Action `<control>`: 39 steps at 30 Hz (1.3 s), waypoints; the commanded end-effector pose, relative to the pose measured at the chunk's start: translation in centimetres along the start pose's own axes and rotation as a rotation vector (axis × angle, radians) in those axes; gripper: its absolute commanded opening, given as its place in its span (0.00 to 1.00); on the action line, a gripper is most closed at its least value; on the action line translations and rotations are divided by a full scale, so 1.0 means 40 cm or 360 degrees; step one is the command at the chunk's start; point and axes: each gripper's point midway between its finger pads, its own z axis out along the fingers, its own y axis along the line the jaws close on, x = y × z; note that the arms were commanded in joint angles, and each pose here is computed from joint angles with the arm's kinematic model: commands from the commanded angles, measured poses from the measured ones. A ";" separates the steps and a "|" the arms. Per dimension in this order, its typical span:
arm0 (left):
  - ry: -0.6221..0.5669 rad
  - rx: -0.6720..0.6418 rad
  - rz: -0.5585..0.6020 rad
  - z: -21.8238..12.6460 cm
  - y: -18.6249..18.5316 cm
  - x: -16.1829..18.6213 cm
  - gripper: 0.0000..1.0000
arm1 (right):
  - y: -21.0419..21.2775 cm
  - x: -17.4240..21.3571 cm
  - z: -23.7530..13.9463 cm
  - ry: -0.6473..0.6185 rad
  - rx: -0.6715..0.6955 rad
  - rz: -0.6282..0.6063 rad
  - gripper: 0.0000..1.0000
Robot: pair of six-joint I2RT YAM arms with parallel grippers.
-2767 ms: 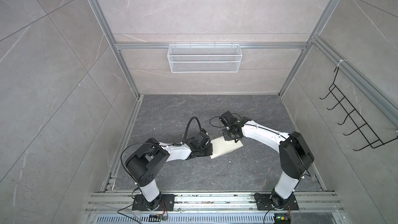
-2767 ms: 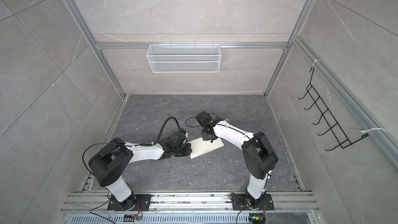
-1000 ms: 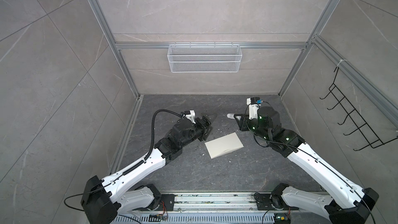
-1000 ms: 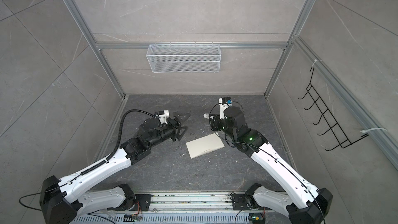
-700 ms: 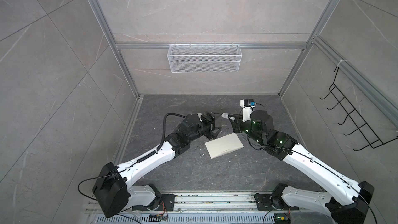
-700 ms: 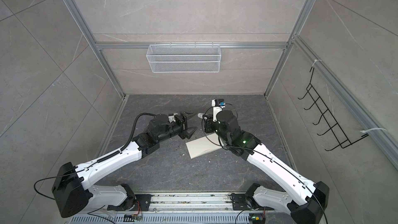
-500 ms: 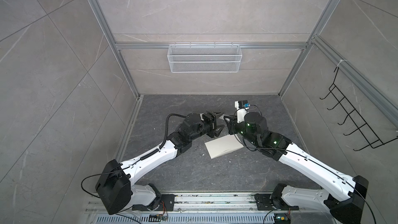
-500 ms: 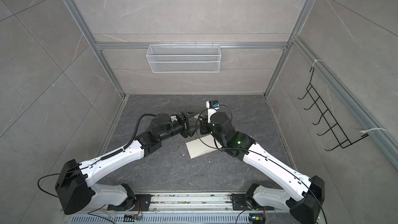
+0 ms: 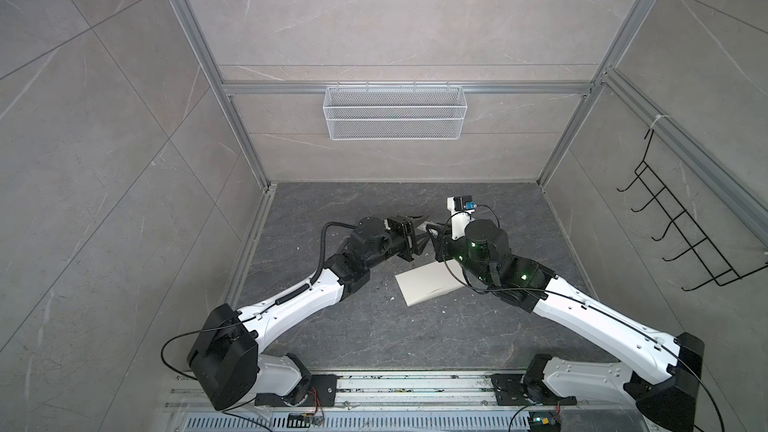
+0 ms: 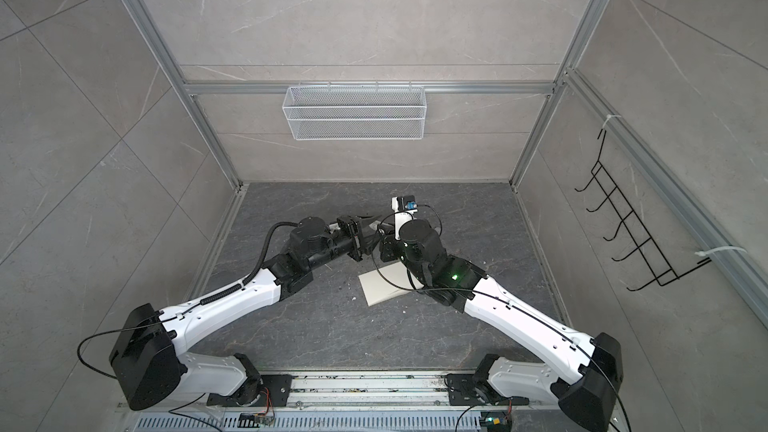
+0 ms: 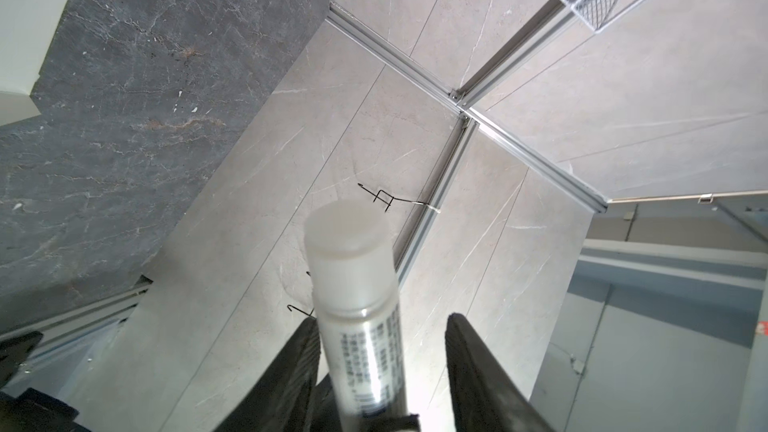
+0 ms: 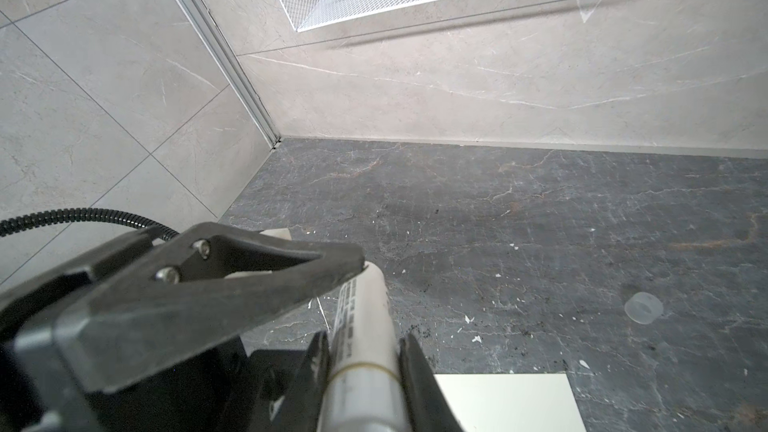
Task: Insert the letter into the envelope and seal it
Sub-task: 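Pass the glue stick from the right gripper into the left gripper, then move the right gripper to the envelope flap while the left holds the stick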
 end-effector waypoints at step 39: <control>-0.0279 -0.0424 0.2064 -0.164 -0.045 -0.108 0.00 | -0.186 0.229 -0.181 0.0396 0.0636 0.1110 0.99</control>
